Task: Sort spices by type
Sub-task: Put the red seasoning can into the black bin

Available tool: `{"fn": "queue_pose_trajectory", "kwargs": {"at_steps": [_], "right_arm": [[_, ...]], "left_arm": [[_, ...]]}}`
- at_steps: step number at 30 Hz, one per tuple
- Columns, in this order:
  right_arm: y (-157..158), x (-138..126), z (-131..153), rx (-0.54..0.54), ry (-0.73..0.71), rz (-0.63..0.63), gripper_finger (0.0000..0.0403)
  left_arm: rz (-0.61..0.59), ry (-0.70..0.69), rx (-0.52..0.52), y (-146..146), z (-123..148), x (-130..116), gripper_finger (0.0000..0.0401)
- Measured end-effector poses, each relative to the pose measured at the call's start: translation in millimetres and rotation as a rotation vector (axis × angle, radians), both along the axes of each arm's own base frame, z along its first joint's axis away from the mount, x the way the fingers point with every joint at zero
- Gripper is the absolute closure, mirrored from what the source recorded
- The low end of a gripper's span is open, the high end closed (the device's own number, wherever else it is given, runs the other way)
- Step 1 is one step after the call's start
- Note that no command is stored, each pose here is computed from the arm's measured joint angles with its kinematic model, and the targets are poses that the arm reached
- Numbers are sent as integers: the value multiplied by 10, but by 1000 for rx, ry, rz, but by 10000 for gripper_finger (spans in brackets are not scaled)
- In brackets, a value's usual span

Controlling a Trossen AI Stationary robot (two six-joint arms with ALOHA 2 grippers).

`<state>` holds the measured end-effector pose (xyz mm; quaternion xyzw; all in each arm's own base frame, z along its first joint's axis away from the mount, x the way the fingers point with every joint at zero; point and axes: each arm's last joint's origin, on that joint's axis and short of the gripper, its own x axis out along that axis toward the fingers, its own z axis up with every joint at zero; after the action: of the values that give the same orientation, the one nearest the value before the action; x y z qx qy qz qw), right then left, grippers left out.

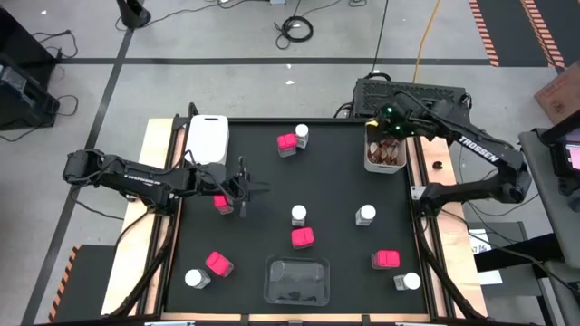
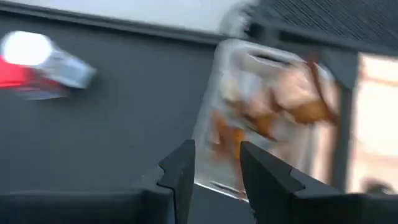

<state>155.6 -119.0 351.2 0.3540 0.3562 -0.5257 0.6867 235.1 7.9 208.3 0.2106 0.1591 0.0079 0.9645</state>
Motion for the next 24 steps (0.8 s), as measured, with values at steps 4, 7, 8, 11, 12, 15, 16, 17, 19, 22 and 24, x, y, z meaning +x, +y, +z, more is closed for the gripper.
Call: {"fn": "queue_pose_trajectory", "kwargs": {"at_steps": [4,7,8,11,12,15,16,17,19,22,24], "right_arm": [[118,228,111,-98,-103,195,280],[226,373,158,-171,-133,344,280],[265,427,165,-191,-140,390,280],[376,571,179,-246,-156,515,280],[417,617,186,-266,-162,556,280],[549,754,184,-311,-170,671,280],[599,805,165,-319,-161,714,280],[655,852,149,-330,-150,763,280],[768,915,114,-354,-107,872,280],[927,995,38,-392,-77,1002,280],[1003,1044,-64,-432,-85,1061,280]], "left_arm": [[8,-1,-24,0,-1,-1,317],[32,-9,-98,1,0,0,317],[42,-14,-131,1,3,1,317],[70,-16,-218,1,-2,-1,317],[81,-10,-248,0,-10,-3,317],[120,48,-336,-4,-28,-18,317],[133,72,-363,-8,-11,-21,317],[146,103,-381,-10,14,-28,317],[173,181,-413,-23,83,-59,317],[227,307,-473,-48,312,-117,317],[273,369,-533,-72,517,-158,317]]}}
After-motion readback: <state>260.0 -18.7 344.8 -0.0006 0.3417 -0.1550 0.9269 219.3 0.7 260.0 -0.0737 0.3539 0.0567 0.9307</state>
